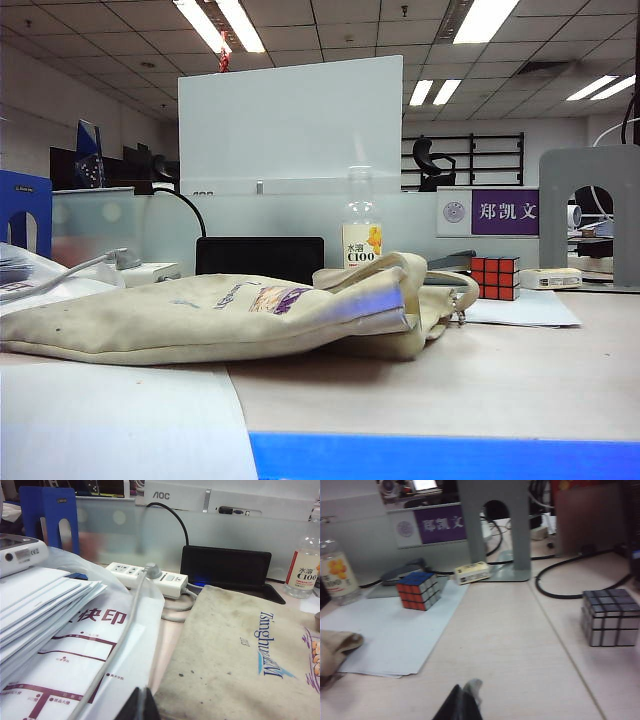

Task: Take the glasses case out of the canvas bag and put it on the table.

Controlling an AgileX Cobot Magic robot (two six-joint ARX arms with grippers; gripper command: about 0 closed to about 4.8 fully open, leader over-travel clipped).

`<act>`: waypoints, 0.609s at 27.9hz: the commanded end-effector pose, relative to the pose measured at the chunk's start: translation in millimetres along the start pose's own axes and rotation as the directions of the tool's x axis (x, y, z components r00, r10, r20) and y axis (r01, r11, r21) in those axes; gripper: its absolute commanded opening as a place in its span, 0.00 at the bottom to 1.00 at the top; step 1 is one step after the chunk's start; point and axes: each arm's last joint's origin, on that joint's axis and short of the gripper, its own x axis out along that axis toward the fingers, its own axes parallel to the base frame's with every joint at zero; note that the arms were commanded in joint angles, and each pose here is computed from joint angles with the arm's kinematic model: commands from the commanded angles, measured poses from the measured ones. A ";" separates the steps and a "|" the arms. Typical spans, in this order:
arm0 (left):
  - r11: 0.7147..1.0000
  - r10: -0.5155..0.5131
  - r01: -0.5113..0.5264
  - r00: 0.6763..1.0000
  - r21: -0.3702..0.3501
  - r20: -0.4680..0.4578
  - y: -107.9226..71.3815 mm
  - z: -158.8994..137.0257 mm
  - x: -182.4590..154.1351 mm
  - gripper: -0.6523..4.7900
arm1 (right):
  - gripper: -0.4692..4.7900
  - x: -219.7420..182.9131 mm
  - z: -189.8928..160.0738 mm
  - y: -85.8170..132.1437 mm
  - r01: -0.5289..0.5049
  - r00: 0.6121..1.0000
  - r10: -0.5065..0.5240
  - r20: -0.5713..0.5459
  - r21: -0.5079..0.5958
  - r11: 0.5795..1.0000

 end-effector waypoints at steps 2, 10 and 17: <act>1.000 0.013 -0.013 1.000 -0.001 0.011 0.4 1.0 -0.1 0.11 | 0.10 0.3 -1.4 0.6 -0.027 1.000 0.027 0.001 0.016 1.000; 1.000 0.000 0.000 1.000 -0.027 0.012 0.0 1.3 -0.1 0.11 | 0.10 0.3 -1.5 0.6 -0.027 1.000 0.027 0.000 0.084 0.996; 0.978 -0.201 0.205 0.976 -0.041 0.088 -6.1 9.3 -1.1 0.20 | 0.10 0.1 -2.7 3.4 -0.111 0.992 0.127 -0.022 0.347 0.931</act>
